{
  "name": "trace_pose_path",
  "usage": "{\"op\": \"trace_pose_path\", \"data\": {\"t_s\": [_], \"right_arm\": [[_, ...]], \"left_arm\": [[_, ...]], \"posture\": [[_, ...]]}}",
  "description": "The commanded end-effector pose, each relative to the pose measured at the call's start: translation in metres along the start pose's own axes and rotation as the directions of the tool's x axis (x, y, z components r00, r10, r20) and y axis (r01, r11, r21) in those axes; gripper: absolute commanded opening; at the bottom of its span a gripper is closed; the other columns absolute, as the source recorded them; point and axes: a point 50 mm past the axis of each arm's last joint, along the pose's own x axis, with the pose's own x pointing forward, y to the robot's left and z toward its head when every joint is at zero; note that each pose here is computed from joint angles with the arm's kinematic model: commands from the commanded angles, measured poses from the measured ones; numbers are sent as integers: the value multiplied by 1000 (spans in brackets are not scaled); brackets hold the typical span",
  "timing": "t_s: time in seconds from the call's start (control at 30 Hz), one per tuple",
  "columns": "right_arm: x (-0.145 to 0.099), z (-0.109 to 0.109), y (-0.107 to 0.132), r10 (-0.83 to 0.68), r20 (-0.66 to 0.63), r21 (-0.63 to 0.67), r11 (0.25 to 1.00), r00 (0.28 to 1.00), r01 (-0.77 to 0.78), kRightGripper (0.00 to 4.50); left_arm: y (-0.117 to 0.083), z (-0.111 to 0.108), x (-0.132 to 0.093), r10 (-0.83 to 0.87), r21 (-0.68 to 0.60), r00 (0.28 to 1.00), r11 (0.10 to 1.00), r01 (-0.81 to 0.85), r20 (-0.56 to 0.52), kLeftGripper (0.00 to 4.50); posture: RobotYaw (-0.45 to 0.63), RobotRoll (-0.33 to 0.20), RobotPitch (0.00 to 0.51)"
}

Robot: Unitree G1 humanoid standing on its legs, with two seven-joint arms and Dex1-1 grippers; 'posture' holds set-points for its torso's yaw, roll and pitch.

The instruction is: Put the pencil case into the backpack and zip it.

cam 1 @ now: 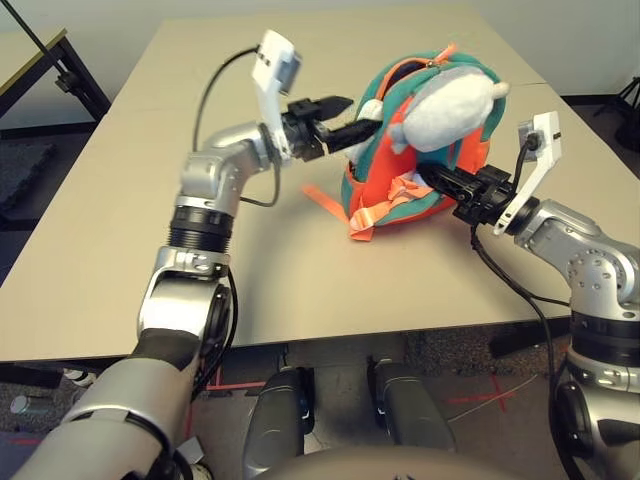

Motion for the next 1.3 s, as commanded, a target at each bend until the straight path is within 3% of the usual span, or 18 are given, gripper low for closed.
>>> {"op": "trace_pose_path", "data": {"t_s": [0.03,0.2,0.3,0.63,0.87,1.03,1.2,1.3], "right_arm": [[4,4,7,58,21,-18,998,998,-57,466],[5,3,6,58,17,-17,998,998,-57,466],[5,2,5,54,16,-20,998,998,-54,466],[4,2,4,45,13,-22,999,999,-44,466],[4,2,3,39,16,-24,999,999,-39,466],[5,3,3,39,20,-27,999,999,-38,466],[7,4,4,39,24,-31,999,999,-38,466],[8,4,5,39,26,-33,999,999,-39,466]], "left_arm": [[-2,1,-14,22,-15,1000,1000,-22,-12,4500],[-4,-2,-23,50,-27,998,998,-51,-27,4500],[-4,-5,-25,63,-46,997,997,-65,-34,3946],[-8,-11,-24,57,-58,997,996,-60,-61,75],[-2,-26,-10,57,-75,995,995,-64,-87,0],[8,-47,21,93,-56,990,993,-100,-108,0],[-1,-72,55,37,-98,991,994,-50,-129,0],[-5,-80,61,15,-108,990,994,-30,-137,0]], "posture": [[-184,0,105],[-178,0,100],[-178,0,99],[-185,0,99],[-187,0,98],[-186,0,97],[-197,0,101],[-209,0,104]]}}
